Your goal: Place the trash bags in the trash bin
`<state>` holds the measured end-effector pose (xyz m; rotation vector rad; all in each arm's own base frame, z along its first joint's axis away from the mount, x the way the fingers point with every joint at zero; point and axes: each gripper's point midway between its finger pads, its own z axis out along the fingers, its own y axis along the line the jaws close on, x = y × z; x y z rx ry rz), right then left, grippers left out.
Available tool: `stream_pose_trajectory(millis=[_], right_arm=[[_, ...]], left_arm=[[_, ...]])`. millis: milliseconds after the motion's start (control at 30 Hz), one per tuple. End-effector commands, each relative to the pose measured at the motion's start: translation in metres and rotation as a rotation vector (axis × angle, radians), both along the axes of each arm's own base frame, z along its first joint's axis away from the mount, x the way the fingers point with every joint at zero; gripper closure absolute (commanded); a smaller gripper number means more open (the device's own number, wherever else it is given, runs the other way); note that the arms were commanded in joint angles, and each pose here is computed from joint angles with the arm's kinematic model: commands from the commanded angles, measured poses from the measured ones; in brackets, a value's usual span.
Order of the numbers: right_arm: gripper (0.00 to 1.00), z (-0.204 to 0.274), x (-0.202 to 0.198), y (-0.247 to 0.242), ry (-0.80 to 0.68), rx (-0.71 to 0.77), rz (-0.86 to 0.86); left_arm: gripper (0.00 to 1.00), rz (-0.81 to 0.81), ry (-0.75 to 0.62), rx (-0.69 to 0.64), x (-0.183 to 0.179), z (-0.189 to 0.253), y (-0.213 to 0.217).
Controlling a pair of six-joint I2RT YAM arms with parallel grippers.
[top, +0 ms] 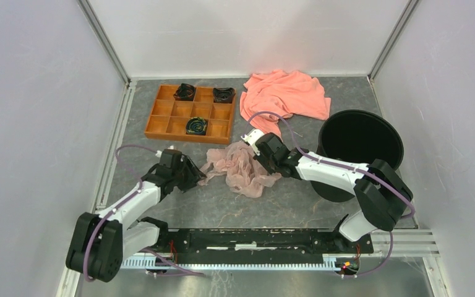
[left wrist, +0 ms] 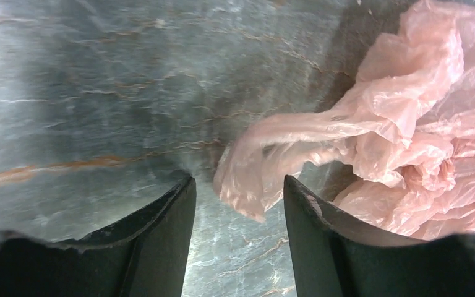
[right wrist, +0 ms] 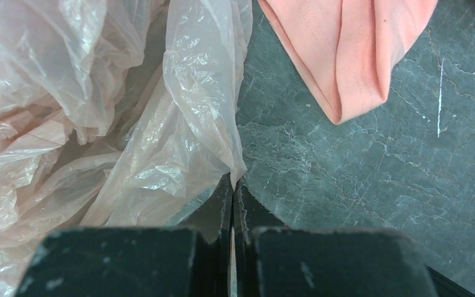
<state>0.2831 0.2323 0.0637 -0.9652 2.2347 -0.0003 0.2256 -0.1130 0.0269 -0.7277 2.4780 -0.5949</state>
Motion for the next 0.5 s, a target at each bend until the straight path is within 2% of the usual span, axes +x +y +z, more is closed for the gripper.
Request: stream_pose_trajectory(millis=[0,133,233,300,367,467], right_arm=[[1.00,0.005,0.004,0.007,-0.028,0.030,0.011],[1.00,0.008,0.006,0.003,-0.041,0.019,-0.001],[0.96,0.015,0.006,0.004,-0.050,0.030,-0.001],[0.88,0.022,0.008,0.004,-0.053,0.032,-0.009],[0.81,0.032,0.009,0.003,-0.050,0.026,-0.030],[0.57,0.046,0.002,0.004,-0.035,0.073,-0.048]], left_arm=[[0.40,-0.003,-0.023,0.076,0.012,0.003,-0.009],[0.50,0.008,0.017,0.172,0.008,-0.002,-0.005],[0.68,0.009,0.013,0.191,0.008,-0.004,-0.002],[0.88,-0.011,-0.018,0.191,0.014,0.006,-0.005],[0.94,-0.021,-0.047,0.181,0.018,0.018,-0.007],[0.98,-0.002,-0.084,0.185,0.020,0.038,-0.003]])
